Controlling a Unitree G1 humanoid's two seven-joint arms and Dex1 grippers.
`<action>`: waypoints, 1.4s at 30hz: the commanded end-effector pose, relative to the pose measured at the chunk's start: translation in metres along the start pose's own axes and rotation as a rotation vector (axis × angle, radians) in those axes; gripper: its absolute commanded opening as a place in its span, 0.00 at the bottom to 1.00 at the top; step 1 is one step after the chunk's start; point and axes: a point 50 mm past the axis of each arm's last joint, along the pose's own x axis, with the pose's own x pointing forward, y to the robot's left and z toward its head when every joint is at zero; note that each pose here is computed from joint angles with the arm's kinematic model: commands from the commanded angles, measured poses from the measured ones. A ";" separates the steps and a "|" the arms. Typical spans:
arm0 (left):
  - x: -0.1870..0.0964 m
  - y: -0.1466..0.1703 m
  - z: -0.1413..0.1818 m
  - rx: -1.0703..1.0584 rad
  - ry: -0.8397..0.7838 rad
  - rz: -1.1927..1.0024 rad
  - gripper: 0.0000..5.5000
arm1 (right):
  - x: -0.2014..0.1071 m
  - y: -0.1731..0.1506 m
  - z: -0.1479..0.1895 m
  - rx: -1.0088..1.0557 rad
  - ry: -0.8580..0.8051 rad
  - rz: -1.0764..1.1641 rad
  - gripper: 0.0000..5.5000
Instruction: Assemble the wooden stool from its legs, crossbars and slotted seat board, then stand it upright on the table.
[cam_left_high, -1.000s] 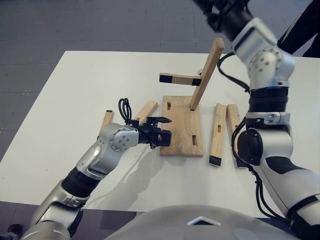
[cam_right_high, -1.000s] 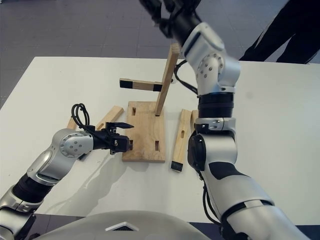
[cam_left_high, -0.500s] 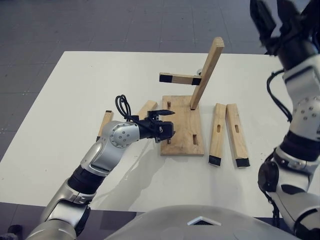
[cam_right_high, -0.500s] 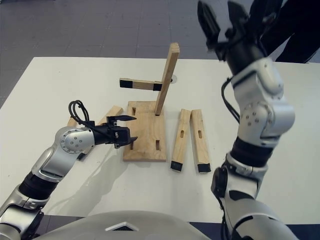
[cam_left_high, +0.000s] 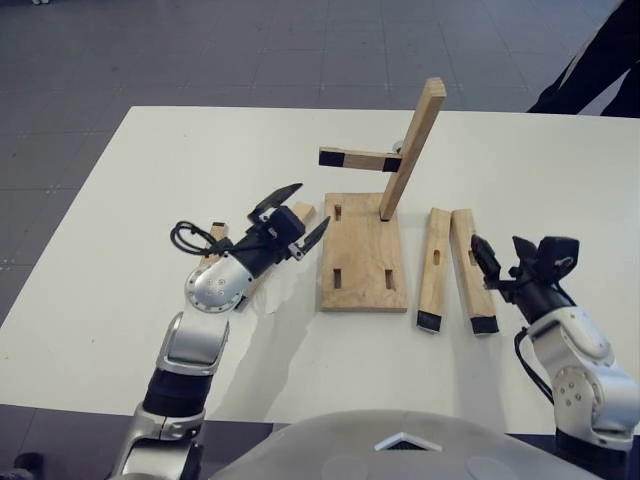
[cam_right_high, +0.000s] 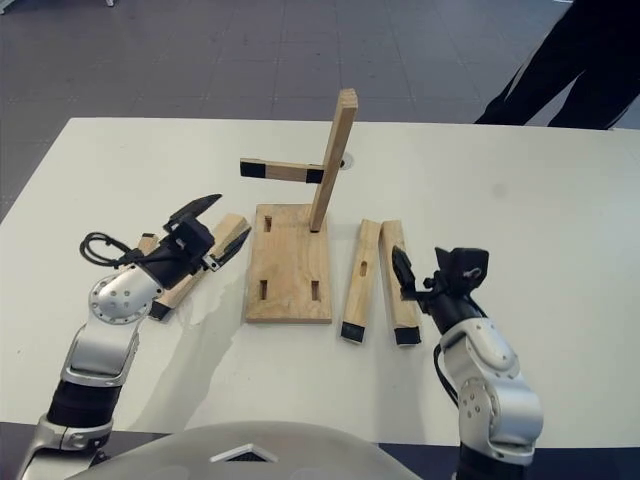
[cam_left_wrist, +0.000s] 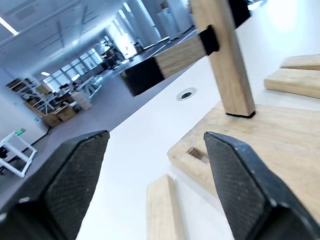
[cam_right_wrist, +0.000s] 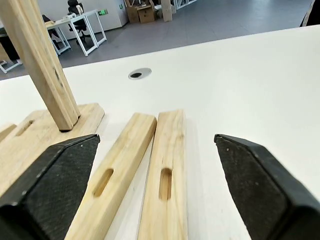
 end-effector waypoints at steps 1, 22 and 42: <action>-0.006 0.012 -0.009 -0.122 0.033 0.223 0.64 | -0.006 0.004 -0.005 -0.026 0.038 0.001 0.77; 0.004 0.021 0.010 -0.210 0.002 0.387 0.64 | -0.019 -0.003 -0.048 -0.175 0.271 -0.164 0.71; 0.041 0.117 0.057 -0.457 -0.222 0.259 0.64 | 0.027 0.005 0.090 -0.125 -0.309 0.016 0.37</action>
